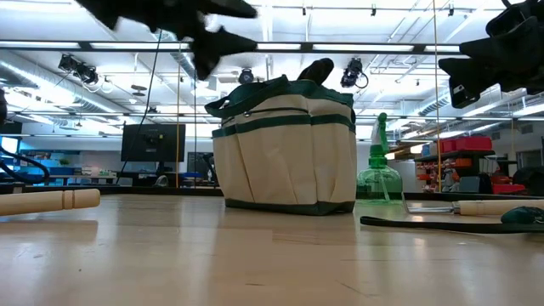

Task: Pick & Place Garden tools in Gardening bag
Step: Put the left brown hand rake into the green gardening bag

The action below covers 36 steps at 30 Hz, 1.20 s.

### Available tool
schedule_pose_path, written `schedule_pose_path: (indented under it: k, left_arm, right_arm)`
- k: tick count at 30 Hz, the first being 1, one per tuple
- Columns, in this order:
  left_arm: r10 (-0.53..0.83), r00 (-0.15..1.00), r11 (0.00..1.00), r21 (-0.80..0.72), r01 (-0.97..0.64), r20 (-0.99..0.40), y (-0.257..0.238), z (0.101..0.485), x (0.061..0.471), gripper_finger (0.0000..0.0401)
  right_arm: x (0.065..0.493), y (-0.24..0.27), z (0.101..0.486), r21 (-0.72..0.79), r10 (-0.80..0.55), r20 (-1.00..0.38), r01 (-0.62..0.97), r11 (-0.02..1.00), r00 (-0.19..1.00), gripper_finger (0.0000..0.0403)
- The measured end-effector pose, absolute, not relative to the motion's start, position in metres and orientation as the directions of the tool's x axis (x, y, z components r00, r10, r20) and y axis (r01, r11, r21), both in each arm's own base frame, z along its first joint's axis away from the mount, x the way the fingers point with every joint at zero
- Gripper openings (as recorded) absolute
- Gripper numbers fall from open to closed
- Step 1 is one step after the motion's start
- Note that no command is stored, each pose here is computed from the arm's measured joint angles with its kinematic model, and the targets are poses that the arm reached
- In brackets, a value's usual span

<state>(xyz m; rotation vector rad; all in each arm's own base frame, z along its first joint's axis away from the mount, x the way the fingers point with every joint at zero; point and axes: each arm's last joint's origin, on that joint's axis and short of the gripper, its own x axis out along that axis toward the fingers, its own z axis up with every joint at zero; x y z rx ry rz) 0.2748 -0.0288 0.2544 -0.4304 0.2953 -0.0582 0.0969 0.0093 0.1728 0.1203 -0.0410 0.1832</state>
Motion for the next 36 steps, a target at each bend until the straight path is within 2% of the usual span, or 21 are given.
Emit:
schedule_pose_path:
  k: [7, 12, 17, 25, 36]
  left_arm:
    - [-0.089, 0.899, 0.897, -0.428, -0.115, -0.428, -0.066, 0.270, 0.247, 0.0208]
    - [-0.067, 0.798, 0.891, -0.396, -0.221, -0.599, -0.091, 0.274, 0.231, 0.0208]
    - [-0.098, 0.724, 0.842, -0.445, -0.305, -0.682, -0.109, 0.268, 0.218, 0.0208]
    - [-0.115, 0.500, 0.768, -0.396, -0.504, -0.858, -0.130, 0.238, 0.204, 0.0208]
    - [-0.162, 0.263, 0.706, -0.298, -0.642, -0.951, -0.145, 0.203, 0.208, 0.0208]
  right_arm:
    - [0.097, 0.009, 0.173, 0.126, 0.179, 0.058, -0.185, 0.975, 0.982, 0.0160]
    - [0.097, 0.009, 0.174, 0.140, 0.179, 0.065, -0.187, 0.972, 0.982, 0.0160]
    - [0.097, 0.009, 0.175, 0.140, 0.165, 0.077, -0.174, 0.975, 0.983, 0.0160]
    - [0.097, 0.008, 0.176, 0.161, 0.119, 0.086, -0.132, 0.978, 0.989, 0.0160]
    - [0.097, 0.008, 0.176, 0.195, 0.120, 0.085, -0.134, 0.972, 0.989, 0.0160]
